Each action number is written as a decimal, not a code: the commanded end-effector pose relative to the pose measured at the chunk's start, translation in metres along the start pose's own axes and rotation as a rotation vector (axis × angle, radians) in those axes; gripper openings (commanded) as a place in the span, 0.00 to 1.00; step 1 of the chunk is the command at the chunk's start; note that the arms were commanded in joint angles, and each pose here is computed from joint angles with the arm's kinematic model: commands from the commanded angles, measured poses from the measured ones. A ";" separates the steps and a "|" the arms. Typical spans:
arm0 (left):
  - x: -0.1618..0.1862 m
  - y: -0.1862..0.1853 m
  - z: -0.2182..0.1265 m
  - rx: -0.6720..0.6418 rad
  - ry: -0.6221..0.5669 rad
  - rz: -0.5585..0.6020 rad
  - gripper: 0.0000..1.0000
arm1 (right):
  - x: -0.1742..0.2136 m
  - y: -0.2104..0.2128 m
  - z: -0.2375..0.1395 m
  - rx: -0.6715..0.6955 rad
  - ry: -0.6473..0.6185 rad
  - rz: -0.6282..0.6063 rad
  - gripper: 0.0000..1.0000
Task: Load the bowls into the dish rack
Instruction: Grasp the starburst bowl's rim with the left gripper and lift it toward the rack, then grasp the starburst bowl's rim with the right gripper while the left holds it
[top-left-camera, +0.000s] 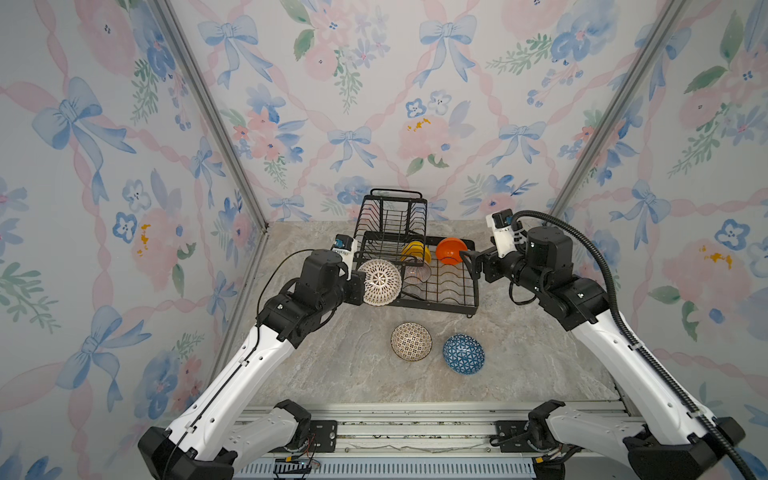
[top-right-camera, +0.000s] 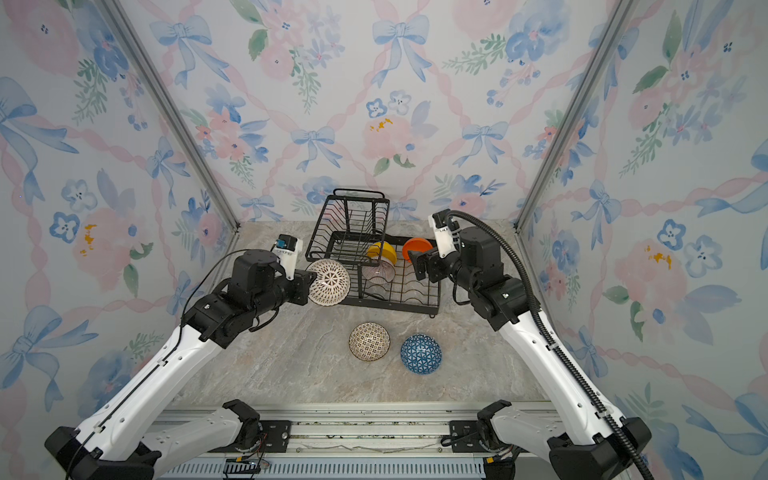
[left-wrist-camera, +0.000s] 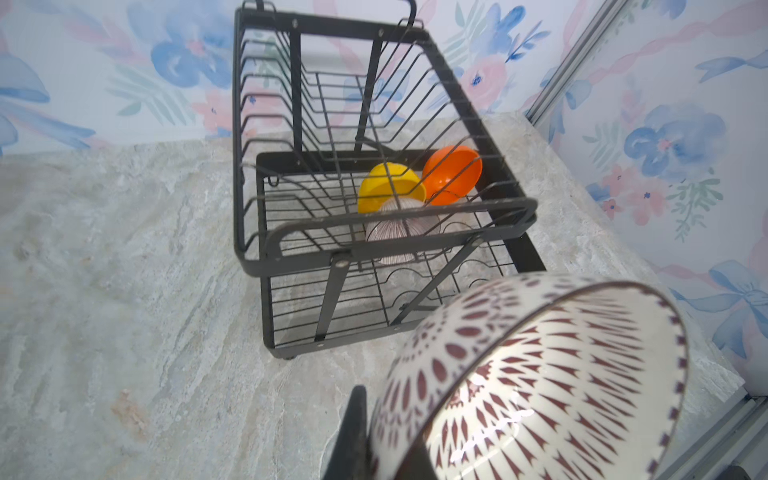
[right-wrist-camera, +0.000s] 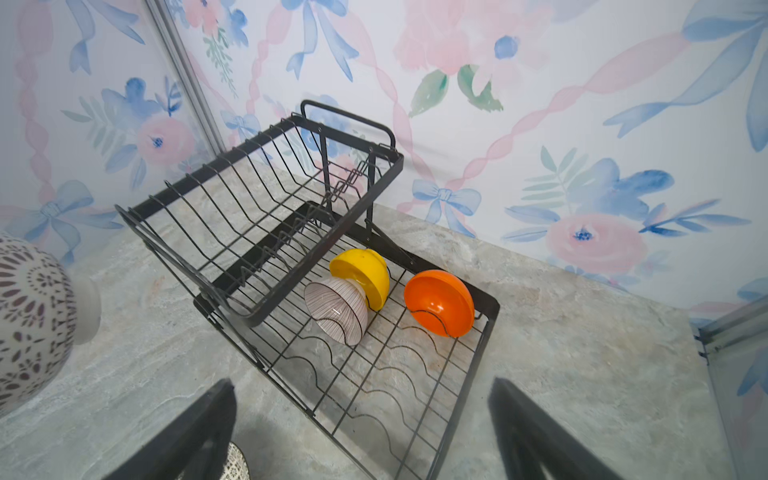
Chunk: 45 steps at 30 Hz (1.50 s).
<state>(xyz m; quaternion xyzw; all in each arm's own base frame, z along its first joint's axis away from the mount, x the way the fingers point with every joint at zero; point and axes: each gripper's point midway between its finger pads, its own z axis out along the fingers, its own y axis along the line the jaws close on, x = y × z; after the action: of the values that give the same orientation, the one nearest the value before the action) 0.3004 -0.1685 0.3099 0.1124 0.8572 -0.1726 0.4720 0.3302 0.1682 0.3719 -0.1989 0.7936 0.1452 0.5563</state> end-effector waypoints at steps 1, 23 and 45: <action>-0.033 -0.011 0.000 -0.023 -0.070 0.062 0.00 | -0.015 0.015 -0.016 -0.069 -0.023 0.041 0.97; -0.110 -0.094 0.062 0.101 -0.127 0.226 0.00 | -0.050 0.053 0.027 -0.111 -0.047 0.232 1.00; -0.115 -0.117 0.080 0.156 -0.121 0.251 0.00 | -0.015 0.038 0.068 -0.039 0.084 0.312 0.47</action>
<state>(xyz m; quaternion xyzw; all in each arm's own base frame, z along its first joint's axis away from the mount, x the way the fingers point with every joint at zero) 0.3779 -0.3010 0.3548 0.2440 0.8214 -0.1597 0.4902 0.3705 0.2355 0.3652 -0.0906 0.8294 0.2384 0.4970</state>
